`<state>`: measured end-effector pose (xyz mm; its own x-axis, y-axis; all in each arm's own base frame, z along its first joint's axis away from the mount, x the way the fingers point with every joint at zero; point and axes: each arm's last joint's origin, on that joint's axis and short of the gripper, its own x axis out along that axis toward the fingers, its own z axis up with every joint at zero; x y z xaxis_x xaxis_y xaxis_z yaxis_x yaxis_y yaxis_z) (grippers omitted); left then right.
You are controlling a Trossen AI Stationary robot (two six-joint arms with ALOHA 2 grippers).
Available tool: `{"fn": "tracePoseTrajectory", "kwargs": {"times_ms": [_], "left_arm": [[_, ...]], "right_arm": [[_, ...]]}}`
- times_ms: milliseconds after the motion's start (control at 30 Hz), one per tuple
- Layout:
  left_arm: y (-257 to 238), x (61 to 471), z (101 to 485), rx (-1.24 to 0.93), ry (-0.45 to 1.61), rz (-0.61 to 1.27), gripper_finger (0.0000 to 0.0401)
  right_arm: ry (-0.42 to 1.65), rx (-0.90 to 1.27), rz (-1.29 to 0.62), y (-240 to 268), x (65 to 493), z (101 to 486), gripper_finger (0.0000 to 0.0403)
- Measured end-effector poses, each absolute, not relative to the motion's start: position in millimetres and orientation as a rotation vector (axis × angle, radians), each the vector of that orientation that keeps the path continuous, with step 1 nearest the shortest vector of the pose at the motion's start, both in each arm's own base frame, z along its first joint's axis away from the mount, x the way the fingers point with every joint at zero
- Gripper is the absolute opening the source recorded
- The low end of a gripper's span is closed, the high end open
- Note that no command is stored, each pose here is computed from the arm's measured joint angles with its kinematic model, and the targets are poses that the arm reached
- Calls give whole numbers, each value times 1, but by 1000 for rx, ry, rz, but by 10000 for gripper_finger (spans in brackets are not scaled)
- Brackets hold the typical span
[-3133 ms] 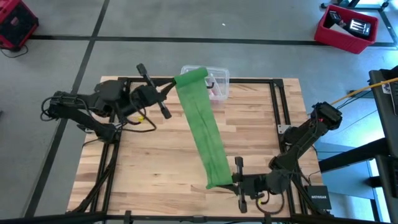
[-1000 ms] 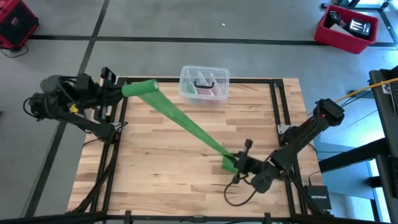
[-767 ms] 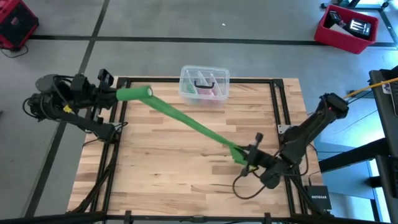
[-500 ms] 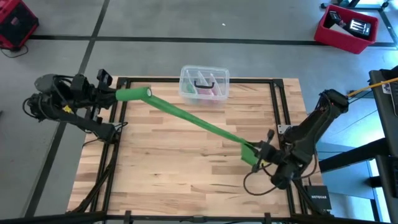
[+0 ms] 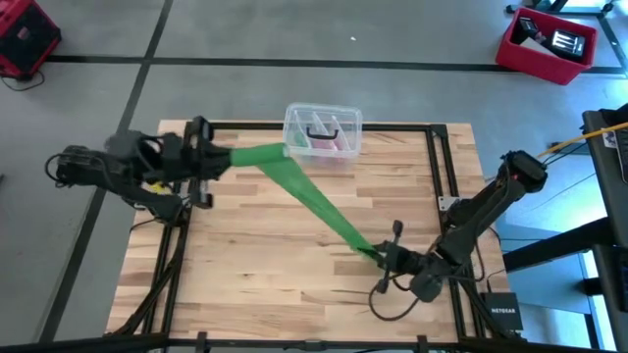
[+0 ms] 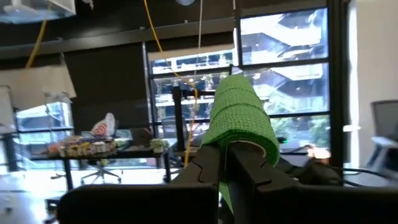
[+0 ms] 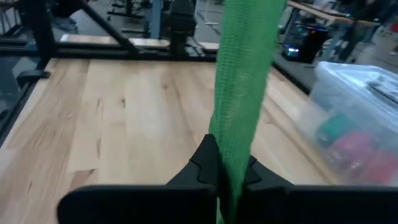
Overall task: Roll bandage
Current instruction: Roll the green bandage
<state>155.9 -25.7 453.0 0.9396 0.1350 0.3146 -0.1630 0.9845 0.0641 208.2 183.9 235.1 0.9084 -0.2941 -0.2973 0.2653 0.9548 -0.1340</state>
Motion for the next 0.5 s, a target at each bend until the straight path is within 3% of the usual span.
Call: {"fn": "tracePoseTrajectory", "kwargs": {"times_ms": [300, 500], "left_arm": [[-38, 214, 434, 193, -249, 200, 2], [-43, 234, 420, 226, -187, 193, 2]], "right_arm": [[371, -21, -206, 177, 235, 224, 4], [383, 33, -210, 165, 245, 225, 58]]}}
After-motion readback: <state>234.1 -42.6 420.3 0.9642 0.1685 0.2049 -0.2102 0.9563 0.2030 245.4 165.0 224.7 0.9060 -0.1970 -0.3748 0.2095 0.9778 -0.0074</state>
